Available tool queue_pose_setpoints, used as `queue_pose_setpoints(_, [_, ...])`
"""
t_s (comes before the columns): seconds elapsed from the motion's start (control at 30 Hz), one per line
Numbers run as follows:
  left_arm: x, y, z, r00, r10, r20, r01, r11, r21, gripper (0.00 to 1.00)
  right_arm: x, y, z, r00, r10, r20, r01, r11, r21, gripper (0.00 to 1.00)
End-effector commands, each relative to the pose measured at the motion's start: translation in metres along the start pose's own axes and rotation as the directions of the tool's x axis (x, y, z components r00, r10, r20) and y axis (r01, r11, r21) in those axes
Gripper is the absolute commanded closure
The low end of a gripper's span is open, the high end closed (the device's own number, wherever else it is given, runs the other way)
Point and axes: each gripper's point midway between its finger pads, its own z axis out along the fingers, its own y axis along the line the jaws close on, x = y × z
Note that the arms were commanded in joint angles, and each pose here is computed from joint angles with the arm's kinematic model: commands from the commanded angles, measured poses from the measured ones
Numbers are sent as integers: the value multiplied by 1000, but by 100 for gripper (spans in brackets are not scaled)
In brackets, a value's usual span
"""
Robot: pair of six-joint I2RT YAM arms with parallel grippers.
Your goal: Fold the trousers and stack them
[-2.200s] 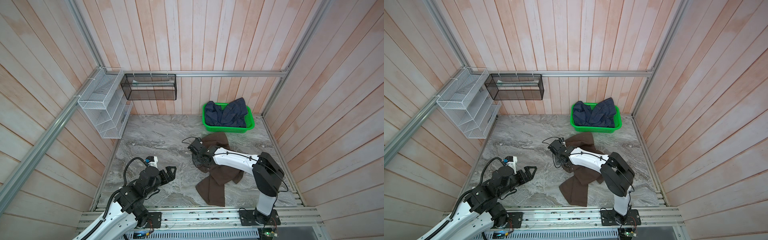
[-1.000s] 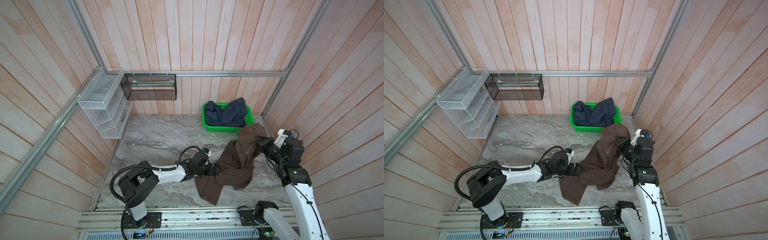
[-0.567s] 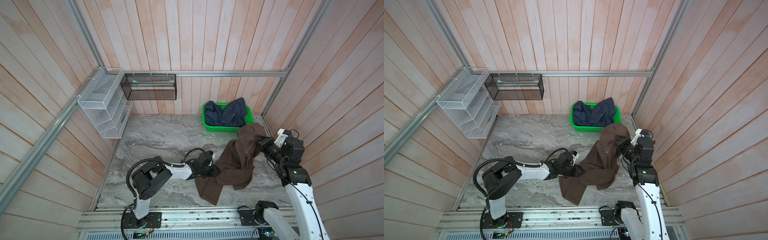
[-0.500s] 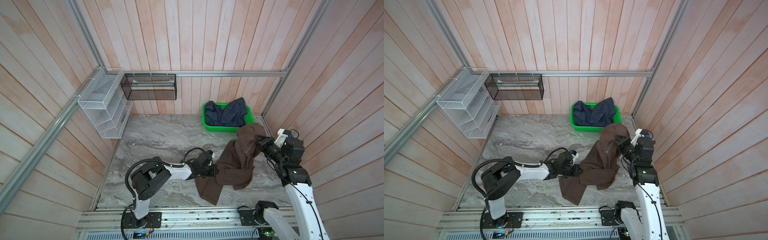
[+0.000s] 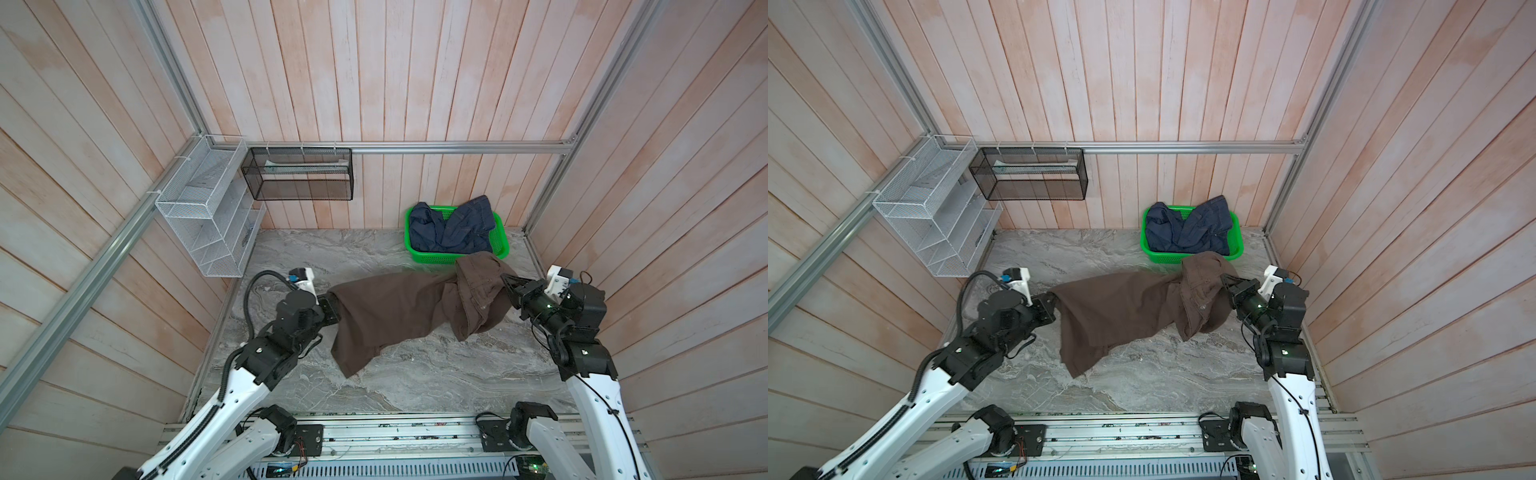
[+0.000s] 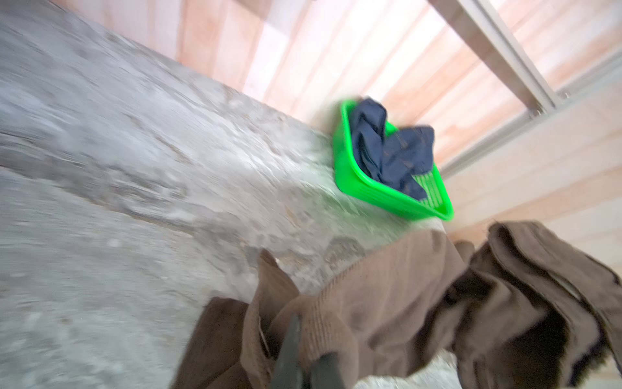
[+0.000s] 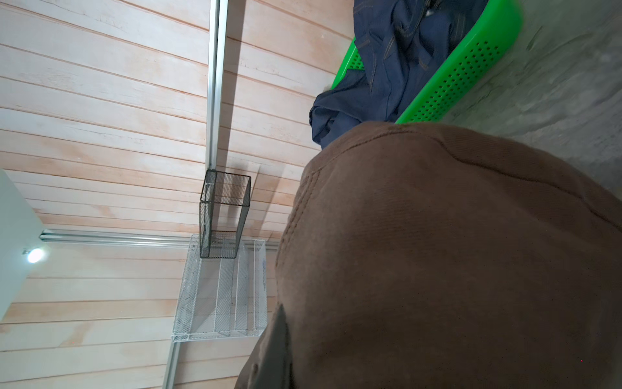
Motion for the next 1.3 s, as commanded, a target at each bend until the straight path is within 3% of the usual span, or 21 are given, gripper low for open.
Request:
queue_pose_setpoints(0.0, [-15, 54, -30, 993, 115, -12, -114, 959, -258, 100, 3, 21, -6, 994, 111, -21, -113, 987, -117, 100])
queue_pose_setpoints(0.17, [-26, 68, -28, 987, 158, -26, -159, 937, -311, 100, -11, -36, 0, 966, 250, 70, -248, 968, -45, 100])
queue_pose_setpoints(0.3, [-5, 70, 4, 982, 147, -121, -174, 948, -267, 100, -23, -98, 4, 918, 362, 163, -367, 930, 3, 100])
queue_pose_setpoints(0.43, [20, 79, 28, 972, 128, -198, -177, 950, -256, 100, -31, -139, 5, 898, 381, 221, -405, 911, 74, 99])
queue_pose_setpoints(0.53, [32, 89, 36, 963, 121, -243, -188, 943, -276, 100, -32, -153, 1, 904, 347, 250, -391, 908, 151, 88])
queue_pose_setpoints(0.67, [42, 98, 41, 950, 121, -289, -206, 936, -286, 100, -41, -155, -13, 936, 196, 294, -286, 909, 304, 50])
queue_pose_setpoints(0.73, [46, 101, 42, 943, 122, -308, -215, 932, -291, 84, -46, -151, -21, 949, 111, 295, -224, 897, 382, 35])
queue_pose_setpoints(0.8, [49, 103, 43, 940, 122, -318, -219, 931, -291, 75, -47, -148, -27, 960, 57, 275, -178, 882, 436, 26])
queue_pose_setpoints(0.87, [51, 103, 43, 938, 120, -324, -217, 934, -283, 58, -44, -146, -29, 970, 29, 240, -142, 874, 466, 24])
queue_pose_setpoints(0.93, [51, 99, 42, 939, 109, -327, -204, 941, -271, 48, -35, -146, -27, 983, 11, 184, -102, 865, 491, 21])
queue_pose_setpoints(1.07, [47, 92, 33, 946, 89, -311, -172, 952, -252, 40, 10, -150, -10, 997, -68, -45, 82, 815, 574, 22])
queue_pose_setpoints(1.13, [47, 89, 26, 948, 72, -309, -152, 958, -243, 38, 51, -152, 0, 975, -108, -193, 203, 785, 585, 23])
queue_pose_setpoints(1.27, [45, 81, 14, 957, 39, -286, -102, 972, -210, 36, 116, -168, -4, 925, -110, -364, 323, 730, 602, 22])
